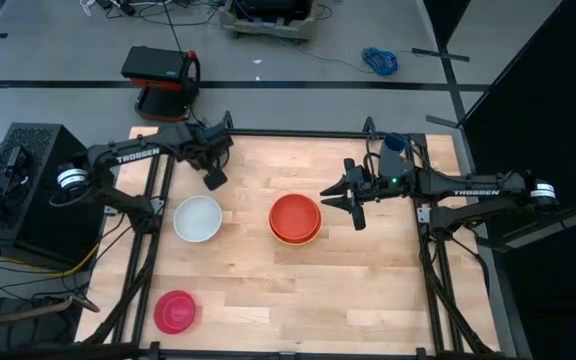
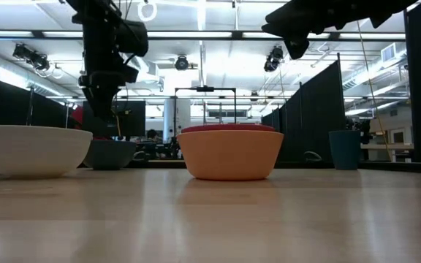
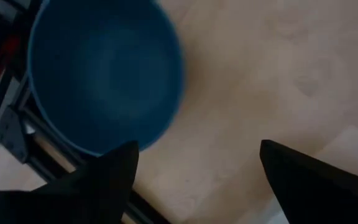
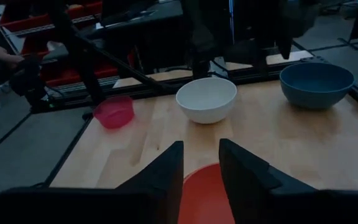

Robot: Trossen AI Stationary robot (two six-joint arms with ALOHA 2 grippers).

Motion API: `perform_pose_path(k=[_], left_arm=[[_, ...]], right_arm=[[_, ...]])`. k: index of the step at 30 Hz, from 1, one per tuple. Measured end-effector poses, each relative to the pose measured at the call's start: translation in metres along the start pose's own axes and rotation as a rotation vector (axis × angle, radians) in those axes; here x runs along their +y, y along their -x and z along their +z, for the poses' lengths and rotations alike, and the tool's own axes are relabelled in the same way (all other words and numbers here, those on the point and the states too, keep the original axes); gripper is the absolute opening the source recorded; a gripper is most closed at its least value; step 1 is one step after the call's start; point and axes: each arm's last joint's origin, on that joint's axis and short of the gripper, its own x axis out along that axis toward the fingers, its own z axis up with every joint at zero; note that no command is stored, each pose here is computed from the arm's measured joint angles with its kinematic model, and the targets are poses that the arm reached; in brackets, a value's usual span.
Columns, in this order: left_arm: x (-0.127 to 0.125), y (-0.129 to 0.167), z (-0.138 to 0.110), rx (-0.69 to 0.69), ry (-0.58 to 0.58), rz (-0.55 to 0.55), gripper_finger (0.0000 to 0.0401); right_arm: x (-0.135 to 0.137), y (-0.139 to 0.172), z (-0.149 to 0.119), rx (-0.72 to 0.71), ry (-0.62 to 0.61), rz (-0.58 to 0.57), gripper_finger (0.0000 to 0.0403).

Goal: Nest bowls inside each other
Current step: Stack the blue bowl on top of the orange bowl

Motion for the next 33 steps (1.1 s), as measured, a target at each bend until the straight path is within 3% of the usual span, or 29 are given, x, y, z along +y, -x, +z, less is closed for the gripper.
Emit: perform_pose_path(k=[8, 25, 28, 33], left_arm=[[0.022, -0.021, 0.011, 0.033, 0.051, -0.079, 0.0291], [0.023, -0.073, 0.030, 0.163, 0.029, -0.072, 0.0246], [0.024, -0.073, 0.030, 0.163, 0.016, -0.058, 0.0187], [0.025, -0.073, 0.029, 0.166, -0.015, -0.051, 0.0030]], right_arm=[[0.000, 0.000, 0.000, 0.000, 0.000, 0.000, 0.0094], [0.000, 0.000, -0.003, 0.035, -0.008, -0.005, 0.0094], [0.000, 0.000, -0.004, 0.037, -0.008, -0.005, 0.0092], [0.000, 0.000, -0.004, 0.037, -0.008, -0.005, 0.0096]])
